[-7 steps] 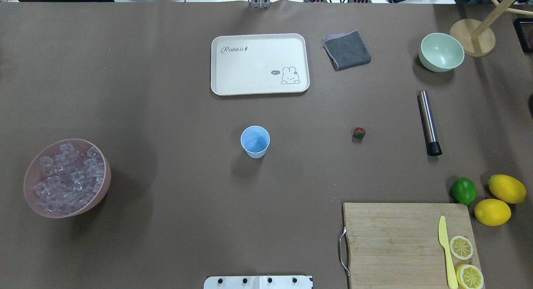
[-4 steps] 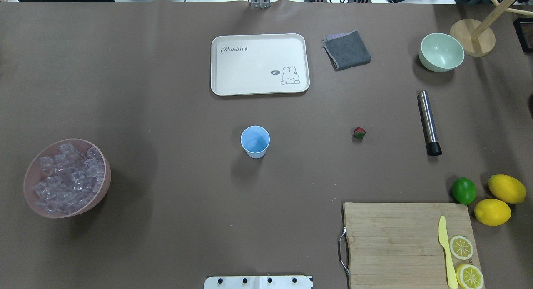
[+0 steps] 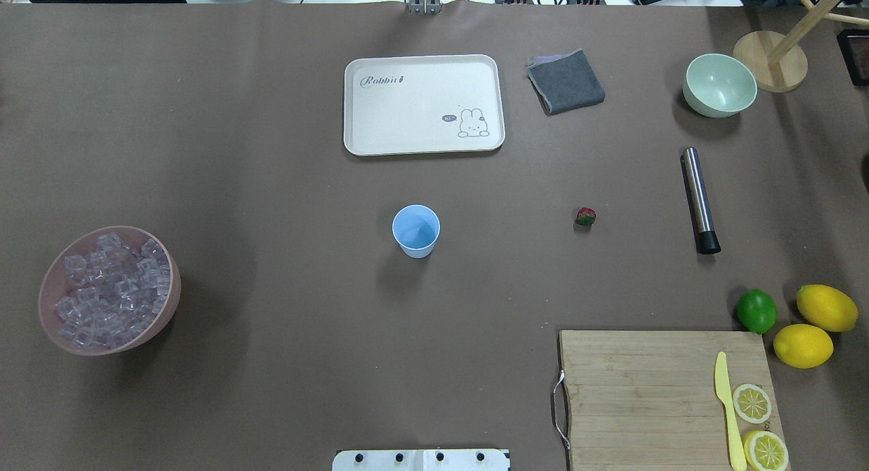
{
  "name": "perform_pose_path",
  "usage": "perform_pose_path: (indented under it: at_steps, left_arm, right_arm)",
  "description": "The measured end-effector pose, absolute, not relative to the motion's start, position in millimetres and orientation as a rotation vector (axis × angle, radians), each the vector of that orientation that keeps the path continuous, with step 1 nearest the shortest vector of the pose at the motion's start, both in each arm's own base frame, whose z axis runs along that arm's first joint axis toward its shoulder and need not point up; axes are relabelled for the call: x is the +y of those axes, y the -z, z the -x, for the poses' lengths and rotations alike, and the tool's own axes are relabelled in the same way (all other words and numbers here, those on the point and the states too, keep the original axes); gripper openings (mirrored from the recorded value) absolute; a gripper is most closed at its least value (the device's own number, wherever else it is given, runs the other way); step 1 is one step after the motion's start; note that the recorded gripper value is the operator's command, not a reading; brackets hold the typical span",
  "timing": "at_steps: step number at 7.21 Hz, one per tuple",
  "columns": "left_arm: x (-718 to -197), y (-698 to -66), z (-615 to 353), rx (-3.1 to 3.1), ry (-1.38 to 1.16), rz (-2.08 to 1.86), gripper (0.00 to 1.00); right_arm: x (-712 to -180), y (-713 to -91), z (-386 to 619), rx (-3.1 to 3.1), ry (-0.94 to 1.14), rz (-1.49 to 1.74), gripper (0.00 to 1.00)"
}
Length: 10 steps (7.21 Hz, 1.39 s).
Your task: Mash ice and strawberries in cup
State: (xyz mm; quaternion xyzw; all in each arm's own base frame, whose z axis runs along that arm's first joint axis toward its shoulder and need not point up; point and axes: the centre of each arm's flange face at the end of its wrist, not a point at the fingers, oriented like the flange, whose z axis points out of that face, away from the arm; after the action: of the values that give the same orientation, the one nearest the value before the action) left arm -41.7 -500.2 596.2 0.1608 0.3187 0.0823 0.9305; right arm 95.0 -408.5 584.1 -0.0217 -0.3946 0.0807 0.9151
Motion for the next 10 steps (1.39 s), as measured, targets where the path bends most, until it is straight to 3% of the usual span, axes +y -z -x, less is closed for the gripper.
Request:
perform_pose_path:
  at_steps: [6, 10]
  left_arm:
    - [-483.9, -593.2, 40.1, 0.710, -0.169, -0.334, 0.98]
    - [-474.4, -538.9, 27.5, 0.738, -0.121, -0.379, 0.98]
  right_arm:
    - [-410.7, -582.4, -95.1, -0.813, -0.164, 0.040, 1.00]
    - [-408.5, -585.9, -95.1, -0.811, -0.159, 0.043, 1.00]
